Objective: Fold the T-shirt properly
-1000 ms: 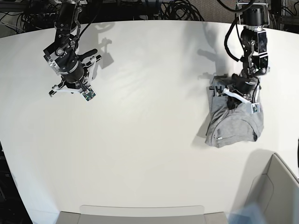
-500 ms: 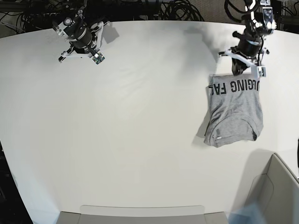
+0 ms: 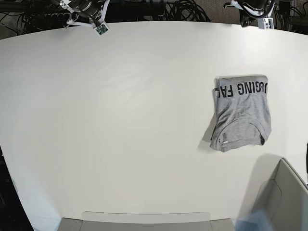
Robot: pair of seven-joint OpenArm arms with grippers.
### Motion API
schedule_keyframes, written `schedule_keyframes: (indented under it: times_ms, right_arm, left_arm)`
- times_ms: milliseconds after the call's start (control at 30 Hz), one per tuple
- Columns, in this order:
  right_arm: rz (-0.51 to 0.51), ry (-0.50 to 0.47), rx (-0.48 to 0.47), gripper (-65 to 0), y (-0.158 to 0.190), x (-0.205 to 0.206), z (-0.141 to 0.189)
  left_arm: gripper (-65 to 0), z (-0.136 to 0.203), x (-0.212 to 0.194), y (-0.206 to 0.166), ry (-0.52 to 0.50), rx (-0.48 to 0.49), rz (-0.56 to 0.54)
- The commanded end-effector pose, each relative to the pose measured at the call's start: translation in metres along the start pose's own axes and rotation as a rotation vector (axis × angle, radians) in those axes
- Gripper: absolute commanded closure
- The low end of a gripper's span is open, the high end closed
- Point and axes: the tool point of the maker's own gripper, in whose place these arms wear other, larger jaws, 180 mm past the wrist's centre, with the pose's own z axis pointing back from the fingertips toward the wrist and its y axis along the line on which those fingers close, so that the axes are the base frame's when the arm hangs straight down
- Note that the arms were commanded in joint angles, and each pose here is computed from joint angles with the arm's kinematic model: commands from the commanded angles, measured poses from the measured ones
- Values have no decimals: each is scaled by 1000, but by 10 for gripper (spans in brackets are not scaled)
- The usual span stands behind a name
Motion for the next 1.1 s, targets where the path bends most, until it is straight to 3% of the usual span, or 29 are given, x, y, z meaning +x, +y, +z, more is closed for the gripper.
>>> schedule_keyframes:
  times_ms: [0, 133, 233, 467, 767, 1000, 1067]
  right_arm:
    - [-13, 21, 3, 0, 3, -11, 3]
    - [-69, 96, 45, 0, 16, -43, -3]
    - [-117, 94, 101, 0, 33, -64, -15]
    - [-339, 73, 192, 0, 52, -111, -68]
    - [-482, 131, 191, 0, 12, -168, -125]
    - [-638, 154, 218, 0, -6, -201, -147]
    - [-662, 158, 153, 0, -20, -212, -150]
  left_arm:
    - [0, 12, -8, 8, 12, 20, -40]
    - [0, 17, -37, 22, 85, 69, -108]
    - [0, 16, -62, 32, 139, 95, -84]
    - [0, 0, -129, 50, 250, 136, -23]
    - [0, -45, -229, 47, 435, 158, 47]
    - [0, -66, -297, 66, 576, 260, 47]
    - [0, -68, -310, 61, 616, 234, 38]
